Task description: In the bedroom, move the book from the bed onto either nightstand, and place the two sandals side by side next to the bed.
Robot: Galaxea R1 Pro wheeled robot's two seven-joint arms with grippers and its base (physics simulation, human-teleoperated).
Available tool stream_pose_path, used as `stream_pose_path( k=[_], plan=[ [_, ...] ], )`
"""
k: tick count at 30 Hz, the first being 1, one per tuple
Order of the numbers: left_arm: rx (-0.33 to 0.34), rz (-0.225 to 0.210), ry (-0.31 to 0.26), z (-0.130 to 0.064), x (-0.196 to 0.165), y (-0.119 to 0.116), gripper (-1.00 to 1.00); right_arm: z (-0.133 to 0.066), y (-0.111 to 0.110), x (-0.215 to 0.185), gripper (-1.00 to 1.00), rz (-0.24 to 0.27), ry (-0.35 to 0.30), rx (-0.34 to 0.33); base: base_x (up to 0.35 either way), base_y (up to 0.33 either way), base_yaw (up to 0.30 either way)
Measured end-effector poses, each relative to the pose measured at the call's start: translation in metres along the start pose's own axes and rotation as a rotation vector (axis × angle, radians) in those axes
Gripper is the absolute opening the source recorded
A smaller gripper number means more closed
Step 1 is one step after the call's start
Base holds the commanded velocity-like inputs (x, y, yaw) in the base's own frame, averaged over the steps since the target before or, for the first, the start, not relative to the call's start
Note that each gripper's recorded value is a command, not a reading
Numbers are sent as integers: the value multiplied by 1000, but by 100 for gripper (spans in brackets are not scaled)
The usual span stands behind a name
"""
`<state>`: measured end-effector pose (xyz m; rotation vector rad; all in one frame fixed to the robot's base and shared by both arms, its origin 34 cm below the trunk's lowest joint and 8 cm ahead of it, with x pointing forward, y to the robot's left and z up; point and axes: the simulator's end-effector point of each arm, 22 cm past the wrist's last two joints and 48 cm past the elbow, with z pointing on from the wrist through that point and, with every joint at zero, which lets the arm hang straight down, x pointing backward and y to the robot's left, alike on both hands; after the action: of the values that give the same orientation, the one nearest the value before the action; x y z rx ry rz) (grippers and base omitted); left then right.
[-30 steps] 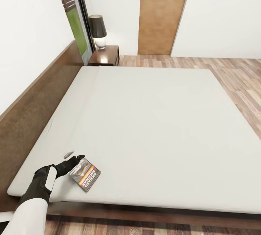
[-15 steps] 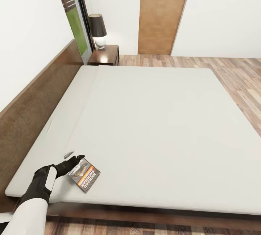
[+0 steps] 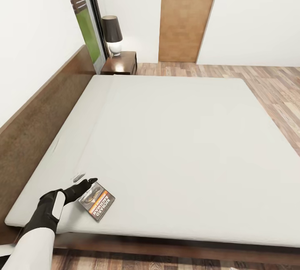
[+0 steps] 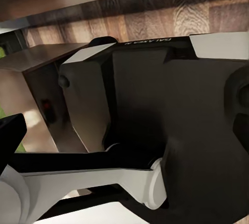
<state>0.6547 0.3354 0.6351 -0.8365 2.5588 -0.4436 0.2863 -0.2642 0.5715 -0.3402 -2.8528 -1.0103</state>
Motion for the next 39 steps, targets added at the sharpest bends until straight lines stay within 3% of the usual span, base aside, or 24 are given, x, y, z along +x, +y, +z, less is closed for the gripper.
stream_pose_path(
  k=[19,39],
  plan=[
    [0,-1,-1,0,0,0,100,0,0,0,100,0,0,0,0,0,0],
    [0,0,-2,17,2,6,100,14,-10,-6,100,-1,0,-1,0,0,0]
  ],
)
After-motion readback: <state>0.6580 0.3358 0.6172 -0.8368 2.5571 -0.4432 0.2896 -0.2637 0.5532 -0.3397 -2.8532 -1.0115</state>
